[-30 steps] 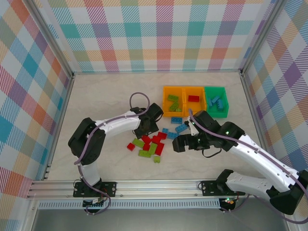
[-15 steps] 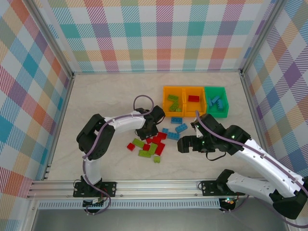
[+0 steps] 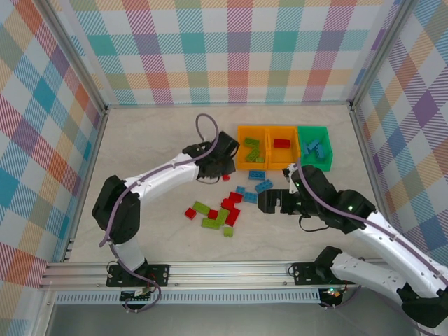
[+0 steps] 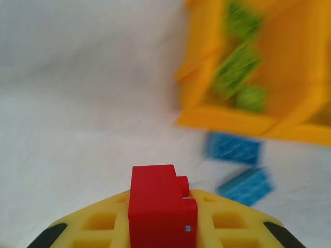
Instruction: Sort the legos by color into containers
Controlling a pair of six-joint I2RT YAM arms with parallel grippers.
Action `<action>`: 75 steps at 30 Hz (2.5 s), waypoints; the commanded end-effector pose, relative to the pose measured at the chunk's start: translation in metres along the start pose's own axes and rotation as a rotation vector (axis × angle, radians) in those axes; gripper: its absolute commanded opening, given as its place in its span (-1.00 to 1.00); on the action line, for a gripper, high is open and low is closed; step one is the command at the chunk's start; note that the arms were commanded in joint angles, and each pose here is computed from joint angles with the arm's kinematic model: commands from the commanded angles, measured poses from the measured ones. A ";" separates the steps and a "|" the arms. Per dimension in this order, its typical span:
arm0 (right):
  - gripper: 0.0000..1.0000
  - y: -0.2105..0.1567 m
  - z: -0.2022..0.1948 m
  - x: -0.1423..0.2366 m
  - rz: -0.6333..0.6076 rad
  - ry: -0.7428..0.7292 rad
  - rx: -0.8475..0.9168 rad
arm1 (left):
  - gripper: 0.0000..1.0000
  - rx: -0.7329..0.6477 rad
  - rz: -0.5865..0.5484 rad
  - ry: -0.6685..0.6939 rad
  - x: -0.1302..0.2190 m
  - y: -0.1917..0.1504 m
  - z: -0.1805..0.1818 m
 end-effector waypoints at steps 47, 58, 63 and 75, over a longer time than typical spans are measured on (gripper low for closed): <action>0.99 0.043 -0.038 -0.097 -0.112 -0.246 -0.145 | 0.28 -1.019 -0.609 -0.587 0.225 -0.057 -0.026; 0.99 0.047 -0.070 -0.196 0.036 -0.319 -0.305 | 1.00 -1.384 -0.675 -0.360 0.219 -0.124 0.050; 0.96 0.042 -0.095 -0.219 0.049 -0.455 -0.329 | 1.00 -1.424 -0.564 -0.354 0.188 -0.142 0.057; 0.43 0.055 -0.116 -0.235 -0.046 -0.553 -0.259 | 1.00 -1.454 -0.539 -0.384 0.174 -0.158 0.059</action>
Point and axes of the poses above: each hand's point on the last joint's axis, 136 mm out from that joint toward the fingers, its own x axis back along the fingers, its own z axis along the line the jaws close on, y = z × x, the point moved 2 cm from there along x, back along the fingers, and after that the axes turned 14 degrees about -x, right-handed, at the moved point
